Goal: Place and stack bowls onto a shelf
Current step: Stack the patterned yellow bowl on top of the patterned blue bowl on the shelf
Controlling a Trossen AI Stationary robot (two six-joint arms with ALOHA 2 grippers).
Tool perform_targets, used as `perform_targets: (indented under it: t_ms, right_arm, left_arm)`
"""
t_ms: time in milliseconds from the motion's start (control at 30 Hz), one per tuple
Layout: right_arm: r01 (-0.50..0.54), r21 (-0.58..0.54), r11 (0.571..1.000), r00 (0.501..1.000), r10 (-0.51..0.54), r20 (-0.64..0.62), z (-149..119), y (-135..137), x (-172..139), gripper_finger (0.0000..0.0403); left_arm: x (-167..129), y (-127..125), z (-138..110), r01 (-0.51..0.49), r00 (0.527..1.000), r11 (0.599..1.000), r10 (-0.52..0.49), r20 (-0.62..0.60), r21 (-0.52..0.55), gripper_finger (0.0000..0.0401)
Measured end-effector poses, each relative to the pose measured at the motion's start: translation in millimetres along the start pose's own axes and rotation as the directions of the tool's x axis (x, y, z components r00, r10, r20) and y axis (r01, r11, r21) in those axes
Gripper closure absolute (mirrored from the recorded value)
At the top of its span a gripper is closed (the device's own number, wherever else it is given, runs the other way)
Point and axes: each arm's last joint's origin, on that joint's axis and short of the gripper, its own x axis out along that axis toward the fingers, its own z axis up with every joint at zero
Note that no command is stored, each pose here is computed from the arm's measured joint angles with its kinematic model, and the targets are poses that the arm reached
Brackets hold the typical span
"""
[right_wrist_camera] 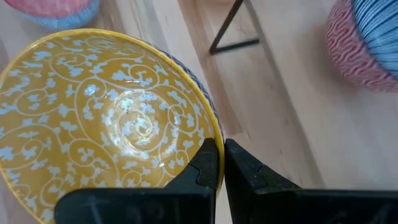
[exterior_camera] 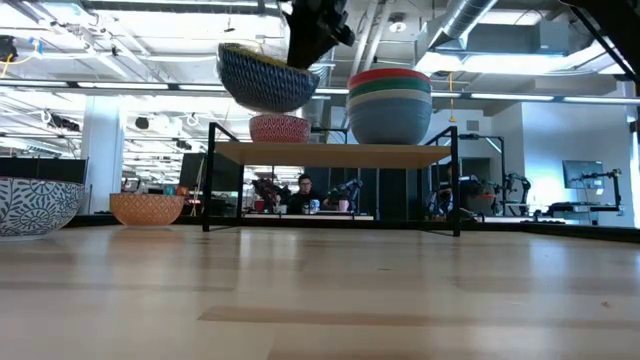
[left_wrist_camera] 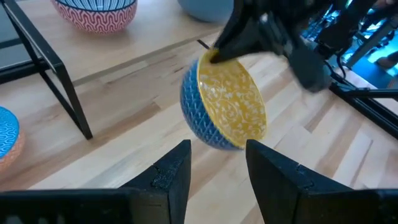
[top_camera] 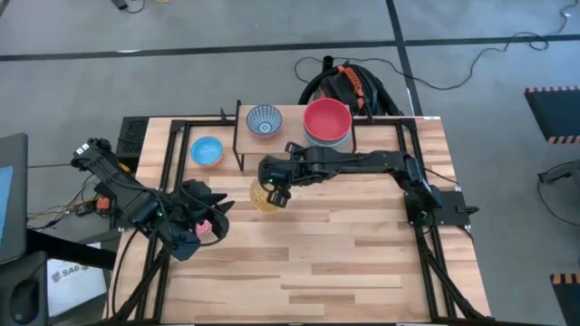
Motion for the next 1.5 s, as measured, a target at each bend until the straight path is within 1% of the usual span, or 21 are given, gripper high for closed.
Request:
perform_targets:
  t_ms: [233, 400, 533, 667, 800, 867, 1033, 1233, 1367, 1500]
  right_arm:
    - [-0.022, -0.036, 0.999, 0.998, 0.020, -0.062, -21, 32, 12, 0.0369]
    - [-0.055, -0.029, 0.998, 0.997, 0.053, -0.061, -32, 46, 15, 0.0369]
    - [-0.079, 0.012, 0.997, 0.997, 0.080, -0.021, -43, 48, 17, 0.0369]
    - [-0.139, 0.067, 0.988, 0.990, 0.140, 0.000, -65, 44, 22, 0.0369]
    - [-0.163, 0.122, 0.979, 0.986, 0.158, 0.050, -84, 31, 11, 0.0369]
    - [-0.165, 0.150, 0.975, 0.985, 0.155, 0.077, -88, 23, 4, 0.0369]
    - [-0.071, 0.171, 0.983, 0.989, 0.047, 0.142, -89, 7, -13, 0.0369]
    - [0.029, 0.222, 0.975, 0.979, -0.073, 0.192, -84, -6, -19, 0.0369]
    - [0.081, 0.249, 0.965, 0.968, -0.135, 0.209, -84, -7, -20, 0.0369]
    - [0.082, 0.258, 0.963, 0.958, -0.148, 0.248, -83, -2, -23, 0.0369]
  left_arm:
    - [0, 1, 0, -0.007, 1.000, 1.000, 0.007, -0.002, 0.018, 0.0264]
    - [0, 2, 0, -0.014, 1.000, 0.999, 0.015, -0.003, 0.029, 0.0264]
    - [-1, 3, 1, -0.011, 1.000, 1.000, 0.011, -0.002, 0.027, 0.0264]
    - [-2, 4, 2, -0.010, 1.000, 1.000, 0.010, 0.006, 0.021, 0.0264]
    - [-1, 4, 2, -0.014, 1.000, 1.000, 0.014, 0.011, 0.009, 0.0264]
    - [2, 4, 1, -0.027, 0.999, 1.000, 0.027, 0.025, -0.009, 0.0264]
    - [17, -2, 3, -0.059, 0.996, 0.998, 0.059, 0.064, -0.004, 0.0264]
    - [41, -19, 7, -0.061, 0.994, 0.997, 0.057, 0.092, 0.049, 0.0261]
    - [55, -28, 12, -0.056, 0.990, 0.997, 0.047, 0.132, 0.061, 0.0254]
    - [70, -35, 16, -0.072, 0.983, 0.994, 0.057, 0.172, 0.084, 0.0240]
